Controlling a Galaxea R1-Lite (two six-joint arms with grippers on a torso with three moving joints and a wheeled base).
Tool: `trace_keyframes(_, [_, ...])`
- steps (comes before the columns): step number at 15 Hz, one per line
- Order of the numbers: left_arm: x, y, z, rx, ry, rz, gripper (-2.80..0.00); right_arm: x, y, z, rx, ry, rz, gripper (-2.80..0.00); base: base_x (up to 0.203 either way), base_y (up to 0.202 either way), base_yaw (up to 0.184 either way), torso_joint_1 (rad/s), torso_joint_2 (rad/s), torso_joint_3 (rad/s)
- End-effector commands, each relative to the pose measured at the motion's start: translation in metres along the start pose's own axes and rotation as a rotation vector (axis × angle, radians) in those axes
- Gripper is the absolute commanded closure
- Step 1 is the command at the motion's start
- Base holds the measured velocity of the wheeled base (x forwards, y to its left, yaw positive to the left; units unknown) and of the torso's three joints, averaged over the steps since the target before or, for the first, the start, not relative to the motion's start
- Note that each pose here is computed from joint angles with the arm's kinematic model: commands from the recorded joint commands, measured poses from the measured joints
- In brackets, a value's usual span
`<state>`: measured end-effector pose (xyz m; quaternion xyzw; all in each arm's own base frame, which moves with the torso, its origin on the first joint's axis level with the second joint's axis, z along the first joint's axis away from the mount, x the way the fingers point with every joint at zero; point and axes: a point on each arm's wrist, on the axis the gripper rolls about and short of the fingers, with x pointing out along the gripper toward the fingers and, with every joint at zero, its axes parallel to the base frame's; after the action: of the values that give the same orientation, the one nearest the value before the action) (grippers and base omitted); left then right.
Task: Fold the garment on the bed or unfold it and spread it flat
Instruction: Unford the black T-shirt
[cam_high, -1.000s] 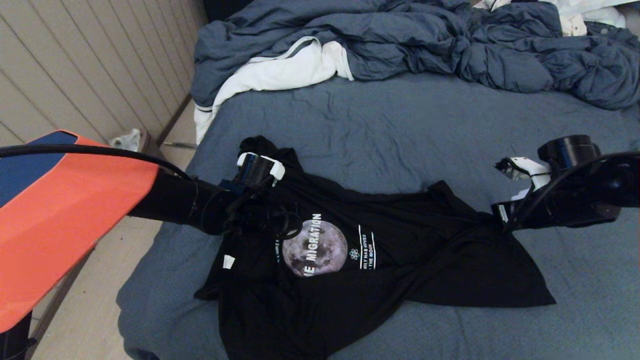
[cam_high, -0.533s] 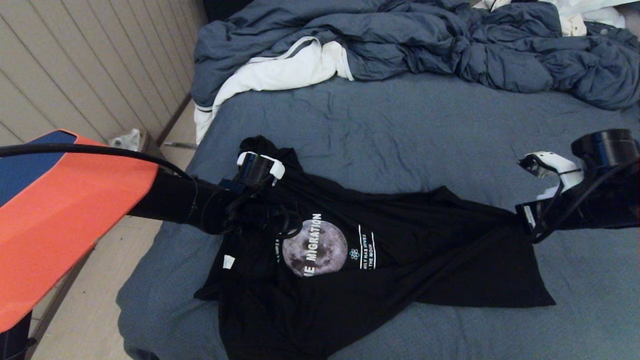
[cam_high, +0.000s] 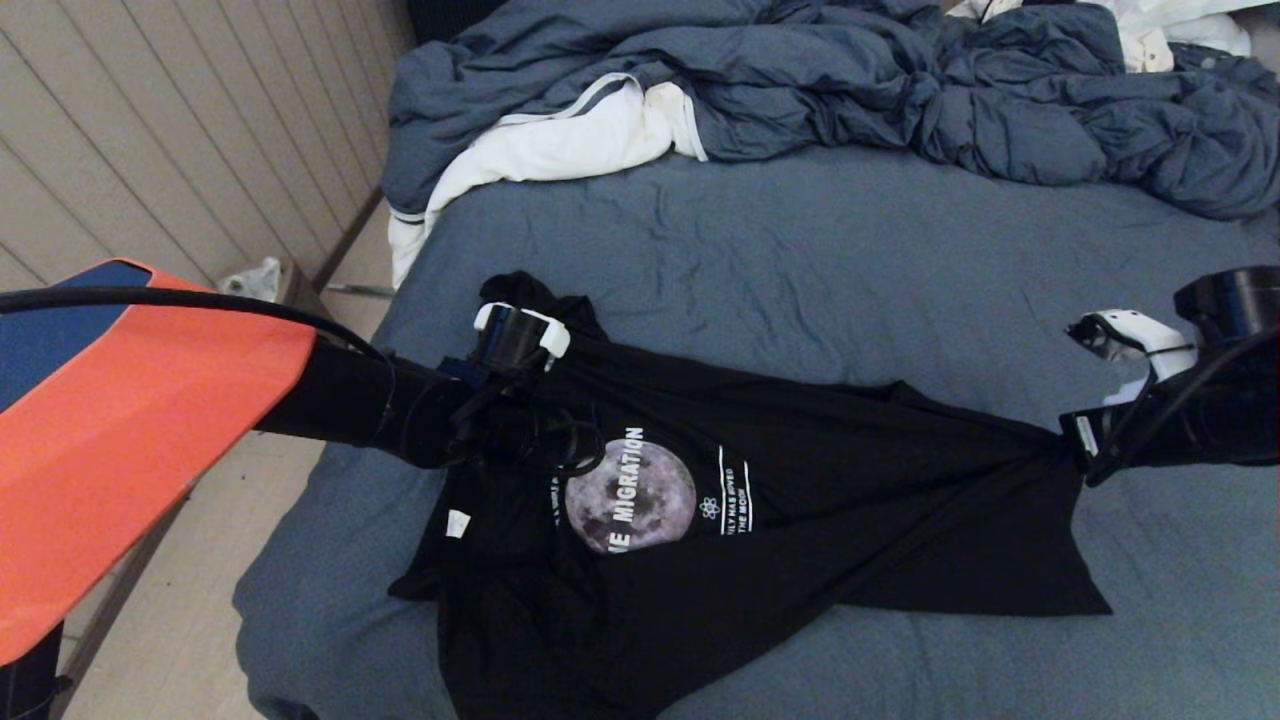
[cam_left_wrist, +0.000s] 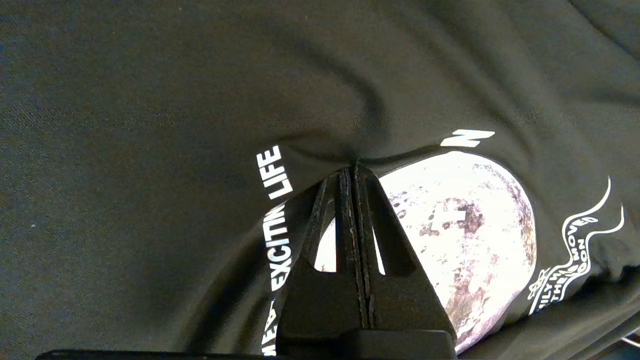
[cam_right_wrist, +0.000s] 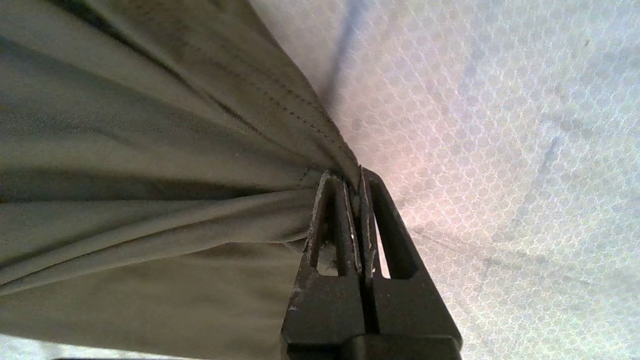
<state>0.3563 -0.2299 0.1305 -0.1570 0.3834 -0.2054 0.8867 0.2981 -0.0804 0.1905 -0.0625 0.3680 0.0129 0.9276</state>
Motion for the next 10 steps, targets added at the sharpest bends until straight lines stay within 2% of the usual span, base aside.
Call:
trace_keyframes(1, [-0.001, 0.0, 0.001, -0.003, -0.003, -0.002, 0.0, 0.011, -0.008, 0.0, 0.011, 0.018, -0.006, 0.0, 0.0, 0.0, 0.0, 0.0, 0.0, 0.0])
trace_keyframes(5, [-0.002, 0.002, 0.006, -0.009, -0.018, 0.0, 0.0, 0.026, -0.02, 0.012, 0.021, 0.004, -0.02, 0.0, 0.0, 0.0, 0.0, 0.0, 0.0, 0.0])
trace_keyframes(10, [-0.002, 0.003, 0.008, -0.011, -0.025, 0.001, 0.0, 0.024, -0.018, 0.011, 0.017, 0.004, -0.015, 0.0, 0.0, 0.0, 0.0, 0.0, 0.0, 0.0])
